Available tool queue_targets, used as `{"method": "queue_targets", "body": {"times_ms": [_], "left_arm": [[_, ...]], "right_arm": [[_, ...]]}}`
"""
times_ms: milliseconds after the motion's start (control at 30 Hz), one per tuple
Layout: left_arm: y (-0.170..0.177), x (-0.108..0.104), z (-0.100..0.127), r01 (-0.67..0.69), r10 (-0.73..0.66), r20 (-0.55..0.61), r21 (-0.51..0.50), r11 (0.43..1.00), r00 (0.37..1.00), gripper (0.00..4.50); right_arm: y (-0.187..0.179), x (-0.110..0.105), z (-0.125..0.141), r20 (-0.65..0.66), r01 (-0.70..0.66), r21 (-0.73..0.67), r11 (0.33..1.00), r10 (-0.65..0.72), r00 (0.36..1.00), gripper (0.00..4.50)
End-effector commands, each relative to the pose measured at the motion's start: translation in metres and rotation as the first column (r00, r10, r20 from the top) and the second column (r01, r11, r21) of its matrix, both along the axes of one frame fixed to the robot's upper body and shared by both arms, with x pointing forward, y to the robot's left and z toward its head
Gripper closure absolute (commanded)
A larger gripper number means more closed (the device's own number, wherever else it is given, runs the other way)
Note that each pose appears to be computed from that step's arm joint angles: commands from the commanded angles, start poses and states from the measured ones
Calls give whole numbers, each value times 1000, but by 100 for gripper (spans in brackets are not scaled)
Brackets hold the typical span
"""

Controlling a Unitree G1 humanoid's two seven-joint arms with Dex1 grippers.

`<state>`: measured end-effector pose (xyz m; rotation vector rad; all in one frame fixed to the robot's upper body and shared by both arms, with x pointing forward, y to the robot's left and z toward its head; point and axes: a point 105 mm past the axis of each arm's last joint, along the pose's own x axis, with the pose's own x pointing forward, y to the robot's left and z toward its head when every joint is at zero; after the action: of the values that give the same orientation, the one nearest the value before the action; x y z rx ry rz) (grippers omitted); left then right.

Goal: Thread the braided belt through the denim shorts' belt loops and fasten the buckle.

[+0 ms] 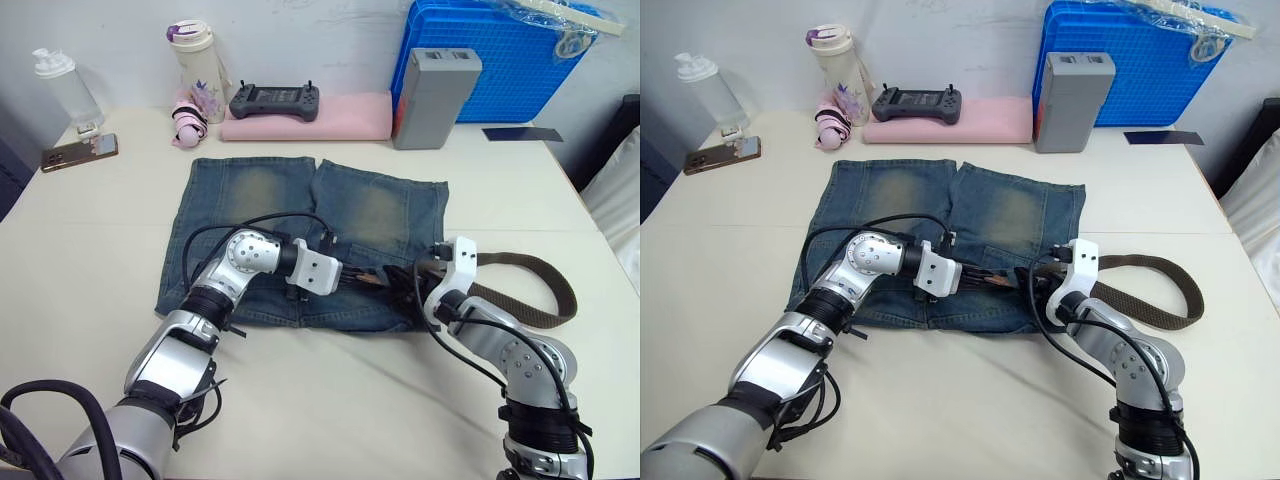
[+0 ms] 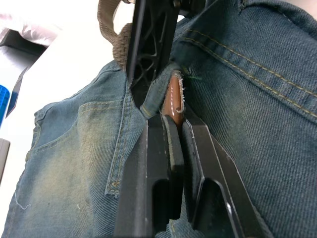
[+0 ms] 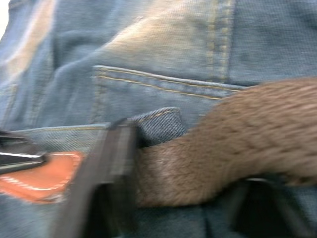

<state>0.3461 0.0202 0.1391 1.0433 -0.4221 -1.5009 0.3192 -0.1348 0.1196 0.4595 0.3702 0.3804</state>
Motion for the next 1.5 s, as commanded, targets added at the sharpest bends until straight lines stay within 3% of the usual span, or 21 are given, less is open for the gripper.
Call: {"method": "queue_targets", "body": {"times_ms": [33, 133, 267, 467, 533, 600, 733, 833, 967, 1000, 1133, 1267, 1500], "left_arm": [[1, -1, 9, 10, -10, 31, -4, 1000, 999, 450], [4, 0, 14, 1, 0, 35, -10, 1000, 999, 450], [6, 0, 17, -3, 3, 37, -8, 1000, 999, 450], [5, -4, 24, 17, -16, 43, -8, 1000, 999, 450], [3, -6, 27, 27, -27, 50, -7, 1000, 998, 450], [0, -10, 33, 49, -48, 66, -7, 999, 997, 450], [-4, -16, 38, 69, -69, 93, 3, 998, 993, 450], [-8, -17, 39, 71, -72, 120, 14, 997, 990, 450], [-11, -17, 40, 75, -77, 137, 25, 997, 988, 450], [-12, -17, 39, 78, -83, 142, 34, 996, 986, 450], [-5, -17, 36, 76, -85, 143, 72, 995, 986, 450], [19, -18, 37, 41, -55, 147, 99, 994, 988, 450], [60, -27, 39, -26, 6, 167, 115, 993, 986, 450]], "right_arm": [[-10, -20, 35, 104, -100, -16, 995, 101, 989, 17], [2, -55, 59, 186, -316, -216, 924, 356, 916, 6], [24, -93, 57, 169, -480, -504, 718, 627, 761, 6], [21, -93, 17, 36, -349, -889, 297, 805, 592, 6], [19, -87, 8, 36, -283, -930, 236, 822, 568, 6], [13, -75, -5, 14, -205, -965, 165, 811, 585, 6], [10, -63, -21, 4, -157, -979, 130, 781, 625, 6], [5, -63, -39, -46, -182, -979, 96, 759, 649, 84], [4, -61, -44, -45, -189, -975, 114, 735, 676, 242], [5, -58, -43, -36, -184, -975, 126, 727, 686, 301], [1, -50, -40, -12, -165, -974, 157, 689, 724, 444], [-16, -44, -33, 14, -138, -971, 197, 621, 784, 444], [-73, -50, -27, -25, -123, -978, 166, 494, 869, 444]]}}
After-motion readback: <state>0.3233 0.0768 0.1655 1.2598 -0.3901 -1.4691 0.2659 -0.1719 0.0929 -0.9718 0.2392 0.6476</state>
